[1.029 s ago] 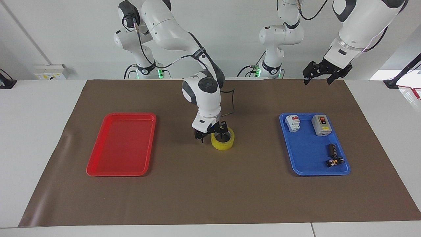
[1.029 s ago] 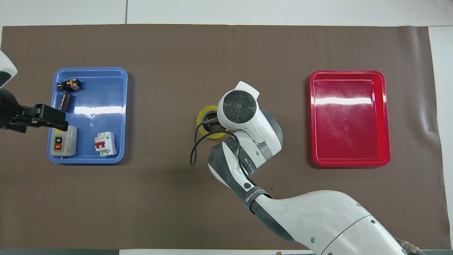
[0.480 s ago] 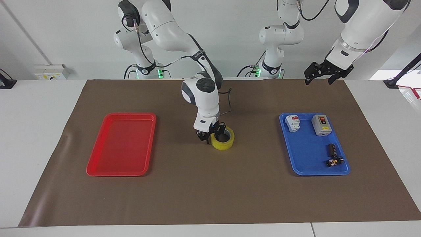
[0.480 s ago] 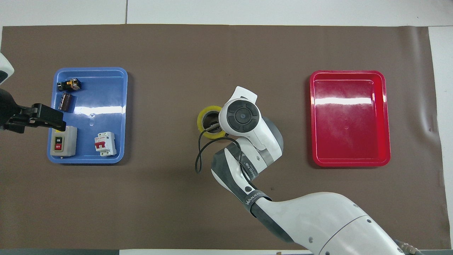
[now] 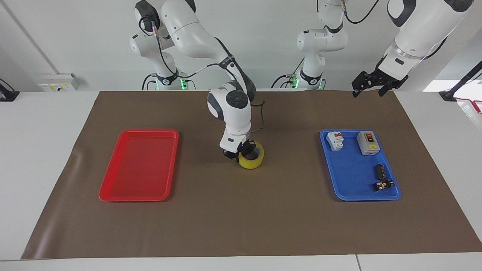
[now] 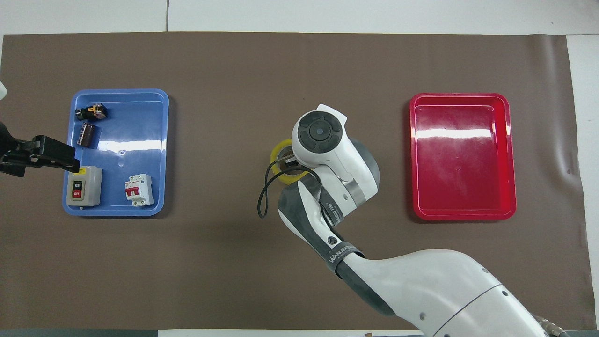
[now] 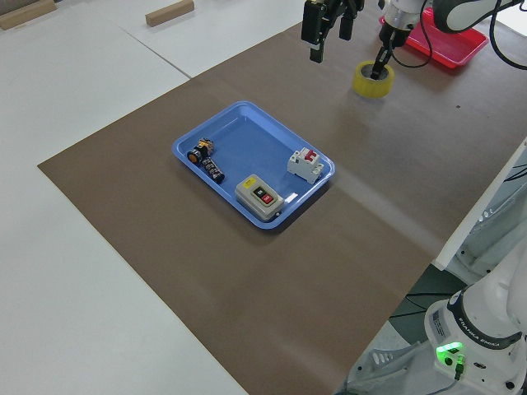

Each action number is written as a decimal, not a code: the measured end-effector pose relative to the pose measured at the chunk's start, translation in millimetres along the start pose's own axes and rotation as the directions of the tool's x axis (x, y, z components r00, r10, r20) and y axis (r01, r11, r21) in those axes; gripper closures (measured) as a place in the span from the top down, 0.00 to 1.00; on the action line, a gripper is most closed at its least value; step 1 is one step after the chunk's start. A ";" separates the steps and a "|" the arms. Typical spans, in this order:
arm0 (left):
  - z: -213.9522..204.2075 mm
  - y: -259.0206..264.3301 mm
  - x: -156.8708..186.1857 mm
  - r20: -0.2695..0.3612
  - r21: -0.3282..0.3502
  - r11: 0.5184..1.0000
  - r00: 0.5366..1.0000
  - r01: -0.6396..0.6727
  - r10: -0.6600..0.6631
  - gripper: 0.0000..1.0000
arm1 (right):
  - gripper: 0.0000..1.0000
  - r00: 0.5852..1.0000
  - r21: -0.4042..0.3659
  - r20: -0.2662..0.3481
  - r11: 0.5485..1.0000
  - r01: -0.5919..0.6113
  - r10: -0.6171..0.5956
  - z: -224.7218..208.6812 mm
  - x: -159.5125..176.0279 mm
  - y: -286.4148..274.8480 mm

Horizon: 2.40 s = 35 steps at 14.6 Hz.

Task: Place and move tape with both arms
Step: 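Carry the tape with the right gripper into the red tray, then open the right gripper and withdraw it from the red tray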

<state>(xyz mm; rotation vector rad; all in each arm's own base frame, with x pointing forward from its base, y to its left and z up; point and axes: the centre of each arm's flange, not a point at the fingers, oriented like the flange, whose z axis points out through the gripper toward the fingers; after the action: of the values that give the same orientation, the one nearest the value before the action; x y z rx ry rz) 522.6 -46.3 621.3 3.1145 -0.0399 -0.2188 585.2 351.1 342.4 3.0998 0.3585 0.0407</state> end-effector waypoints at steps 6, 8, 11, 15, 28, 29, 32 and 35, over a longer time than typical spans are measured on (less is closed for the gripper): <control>-1.0 5.0 -0.4 -0.003 0.001 1.000 1.000 -0.010 0.010 1.00 | 0.21 0.998 -0.023 0.032 0.998 0.057 -0.056 -74.5 -10.6 238.5; 0.5 5.9 0.1 -0.002 0.002 1.000 1.000 -0.011 0.011 1.00 | 0.21 0.993 -0.012 0.063 0.995 0.101 -0.100 -53.7 -30.8 291.2; 8.5 7.5 4.4 -0.005 0.002 1.000 1.000 -0.014 0.014 1.00 | 0.21 0.988 -0.009 0.044 0.988 0.151 -0.151 -4.9 -63.1 340.0; 16.9 7.6 13.0 -0.020 0.000 1.000 1.000 -0.014 0.014 1.00 | 0.21 0.979 0.001 0.051 0.980 0.198 -0.198 19.8 -96.4 372.7; 6.7 5.0 9.6 -0.051 -0.001 1.000 0.999 -0.009 0.009 1.00 | 0.21 0.978 -0.042 -0.041 0.978 0.202 -0.204 44.9 -126.2 385.3; 6.1 5.2 9.1 -0.053 -0.001 1.000 0.999 -0.010 0.010 1.00 | 0.21 0.978 -0.043 -0.043 0.978 0.202 -0.204 45.5 -126.5 385.1; 6.1 5.2 9.1 -0.053 -0.001 1.000 0.999 -0.011 0.011 1.00 | 0.26 0.978 -0.042 -0.042 0.978 0.203 -0.204 46.9 -127.5 384.7; 5.5 5.3 9.7 -0.059 -0.001 1.000 0.998 -0.012 0.012 1.00 | 0.58 0.981 -0.033 -0.027 0.981 0.193 -0.194 40.0 -125.4 383.9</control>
<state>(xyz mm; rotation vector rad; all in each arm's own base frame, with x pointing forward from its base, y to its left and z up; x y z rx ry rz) 531.3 -52.0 614.7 3.1165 -0.0571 -0.1264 551.8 -51.9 308.6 3.0206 0.6520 0.0893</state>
